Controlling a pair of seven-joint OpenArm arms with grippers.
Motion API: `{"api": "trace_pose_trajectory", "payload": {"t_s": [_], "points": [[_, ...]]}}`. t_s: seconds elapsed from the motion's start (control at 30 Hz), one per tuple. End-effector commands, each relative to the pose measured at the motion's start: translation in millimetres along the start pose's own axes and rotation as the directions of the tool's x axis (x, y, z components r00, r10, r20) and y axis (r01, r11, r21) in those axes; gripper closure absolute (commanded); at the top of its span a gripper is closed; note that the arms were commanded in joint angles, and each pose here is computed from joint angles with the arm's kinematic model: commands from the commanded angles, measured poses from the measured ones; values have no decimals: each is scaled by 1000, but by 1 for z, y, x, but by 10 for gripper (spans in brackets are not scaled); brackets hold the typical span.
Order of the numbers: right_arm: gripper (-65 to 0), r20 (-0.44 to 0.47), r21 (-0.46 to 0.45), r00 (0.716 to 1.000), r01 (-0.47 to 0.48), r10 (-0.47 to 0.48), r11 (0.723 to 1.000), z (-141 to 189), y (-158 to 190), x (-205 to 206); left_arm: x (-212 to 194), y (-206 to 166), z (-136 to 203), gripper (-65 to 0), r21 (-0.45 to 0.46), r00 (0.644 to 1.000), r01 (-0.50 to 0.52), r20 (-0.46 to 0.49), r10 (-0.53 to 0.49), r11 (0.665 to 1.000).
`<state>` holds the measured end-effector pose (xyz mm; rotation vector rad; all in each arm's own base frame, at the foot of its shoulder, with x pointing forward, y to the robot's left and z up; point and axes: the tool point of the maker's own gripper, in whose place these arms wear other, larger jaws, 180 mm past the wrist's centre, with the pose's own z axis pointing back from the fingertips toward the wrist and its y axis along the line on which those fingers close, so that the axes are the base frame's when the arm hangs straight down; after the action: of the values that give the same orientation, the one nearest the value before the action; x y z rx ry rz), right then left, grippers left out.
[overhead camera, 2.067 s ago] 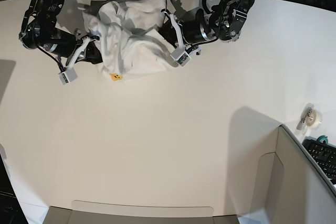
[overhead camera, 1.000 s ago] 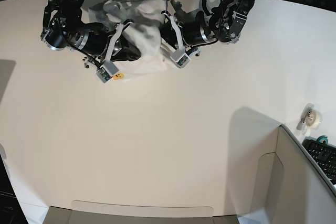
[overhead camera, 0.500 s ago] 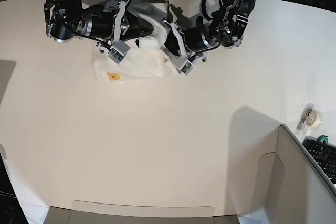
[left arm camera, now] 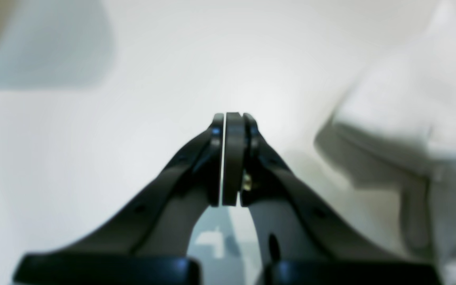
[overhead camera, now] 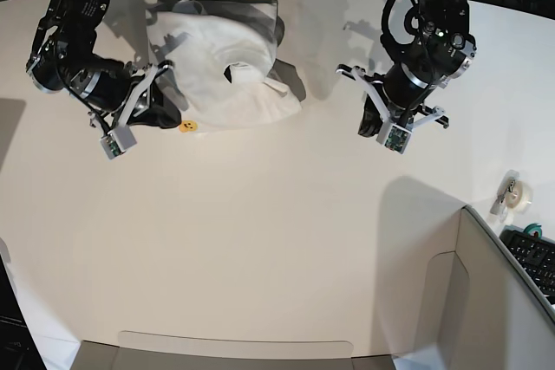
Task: Layout the t-shirt on the table in an organized manner, then fold the t-shirt properly
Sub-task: 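Regrasp the bundle edges with both grippers and tuck the fabric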
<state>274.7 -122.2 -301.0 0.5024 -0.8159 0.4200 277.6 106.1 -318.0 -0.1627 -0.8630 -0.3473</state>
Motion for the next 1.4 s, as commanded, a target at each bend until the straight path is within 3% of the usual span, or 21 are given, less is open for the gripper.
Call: {"api": "trace_pose_trajectory", "payload": {"t_s": [0.0, 0.07, 0.17, 0.33, 0.4, 0.5, 0.6, 0.77, 1.03, 1.13, 1.27, 1.37], "points": [[0, 47, -25, 999, 14, -13, 1000, 2, -11, 13, 4, -9, 1, 0, -41, 1000, -5, 16, 5, 999], [0, 11, -78, 998, 66, -65, 995, -2, -33, 1, 29, -26, -1, 0, -124, 995, -26, 89, 38, 992], [0, -39, -107, 991, 122, -127, 987, -9, -50, -16, 49, -51, -1, 0, -255, 988, -77, 111, 109, 964], [0, -64, -92, 984, 159, -165, 983, -17, -51, -28, 102, -84, 8, 0, -455, 963, -102, 180, 203, 885], [0, -51, -75, 982, 177, -181, 981, -23, -44, -27, 109, -92, 4, 0, -491, 957, -120, 175, 233, 863], [0, -41, -65, 981, 187, -189, 980, -26, -41, -25, 103, -110, -4, 0, -533, 961, -143, 128, 246, 834], [0, -25, -56, 981, 189, -190, 980, -29, -38, -19, 75, -142, -11, 0, -566, 978, -177, -10, 208, 806], [0, 54, -41, 981, 190, -188, 981, -34, -36, -3, 55, -189, -6, 0, -593, 954, -301, -186, 237, 747], [0, 17, -69, 981, 192, -192, 979, -49, -28, -11, 36, -221, 4, 0, -636, 952, -301, -248, 182, 710], [0, 0, -85, 981, 192, -193, 978, -52, -27, -15, 35, -220, 3, 0, -632, 950, -305, -253, 182, 712], [0, 15, -102, 984, 179, -179, 978, -52, -32, -8, 14, -205, 0, 0, -599, 950, -284, -283, 134, 749], [0, 22, -124, 986, 166, -165, 978, -52, -37, -4, -20, -190, 1, 0, -560, 927, -284, -368, 74, 778]]}}
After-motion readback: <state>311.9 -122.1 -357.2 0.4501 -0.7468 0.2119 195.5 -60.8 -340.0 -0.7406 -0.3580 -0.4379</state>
